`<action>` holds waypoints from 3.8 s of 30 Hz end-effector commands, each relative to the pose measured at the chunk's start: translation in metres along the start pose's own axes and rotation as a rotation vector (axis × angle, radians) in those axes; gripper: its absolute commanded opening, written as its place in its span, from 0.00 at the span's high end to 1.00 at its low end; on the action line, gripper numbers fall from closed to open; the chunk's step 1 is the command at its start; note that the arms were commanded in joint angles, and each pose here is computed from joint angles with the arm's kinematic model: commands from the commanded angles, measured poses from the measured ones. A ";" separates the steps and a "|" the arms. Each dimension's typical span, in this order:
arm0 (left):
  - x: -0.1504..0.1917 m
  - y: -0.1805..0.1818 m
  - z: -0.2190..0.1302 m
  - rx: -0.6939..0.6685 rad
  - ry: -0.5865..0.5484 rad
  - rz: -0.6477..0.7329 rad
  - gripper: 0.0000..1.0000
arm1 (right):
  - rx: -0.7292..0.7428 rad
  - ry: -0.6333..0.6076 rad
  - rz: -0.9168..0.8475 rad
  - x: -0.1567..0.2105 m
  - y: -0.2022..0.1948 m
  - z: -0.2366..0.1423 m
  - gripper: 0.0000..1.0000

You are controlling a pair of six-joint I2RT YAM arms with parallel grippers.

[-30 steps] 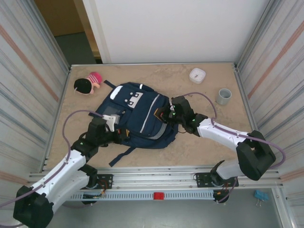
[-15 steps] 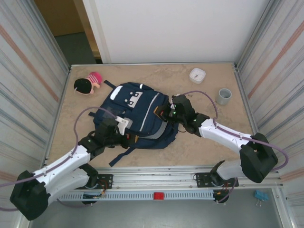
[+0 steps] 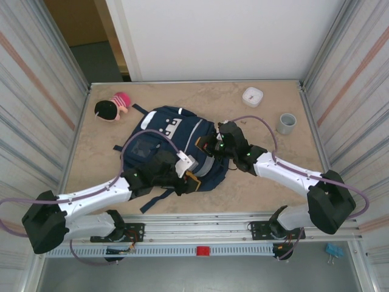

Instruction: Pack the student bag

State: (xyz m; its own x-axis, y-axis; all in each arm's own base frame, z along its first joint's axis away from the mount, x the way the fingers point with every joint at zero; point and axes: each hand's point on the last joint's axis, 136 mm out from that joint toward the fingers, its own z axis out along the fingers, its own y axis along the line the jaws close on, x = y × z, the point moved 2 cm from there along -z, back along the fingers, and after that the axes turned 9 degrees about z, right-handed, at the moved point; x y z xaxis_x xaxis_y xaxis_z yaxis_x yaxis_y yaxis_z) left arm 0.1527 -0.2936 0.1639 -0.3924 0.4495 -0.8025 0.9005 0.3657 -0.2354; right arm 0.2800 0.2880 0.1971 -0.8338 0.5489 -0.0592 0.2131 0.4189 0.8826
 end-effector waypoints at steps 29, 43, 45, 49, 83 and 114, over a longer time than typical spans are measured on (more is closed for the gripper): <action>0.042 0.062 -0.045 -0.504 0.126 0.988 0.40 | -0.098 0.112 -0.097 -0.013 0.045 -0.023 1.00; 0.068 0.049 -0.035 -0.414 0.047 0.980 0.40 | -0.104 0.159 -0.086 -0.014 0.051 -0.018 1.00; 0.071 0.050 -0.033 -0.412 0.052 0.968 0.40 | -0.107 0.162 -0.089 -0.014 0.052 -0.018 1.00; 0.070 0.049 -0.033 -0.413 0.031 0.967 0.44 | -0.102 0.160 -0.090 -0.016 0.050 -0.019 1.00; 0.032 0.059 -0.042 -0.495 -0.102 0.788 1.00 | -0.089 0.140 -0.145 -0.026 0.036 -0.036 0.55; -0.007 0.053 -0.051 -0.189 -0.100 0.196 1.00 | 0.210 -0.014 -0.731 0.093 -0.033 -0.011 0.54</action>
State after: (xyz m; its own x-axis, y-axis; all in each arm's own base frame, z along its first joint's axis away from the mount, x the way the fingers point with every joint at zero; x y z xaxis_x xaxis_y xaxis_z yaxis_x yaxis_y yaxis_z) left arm 0.1914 -0.2231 0.1485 -0.2015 0.5496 -0.8107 0.8942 0.4411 0.0768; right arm 0.1763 0.3064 0.1464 -0.8333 0.0142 -0.5527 -0.3136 0.8112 0.4936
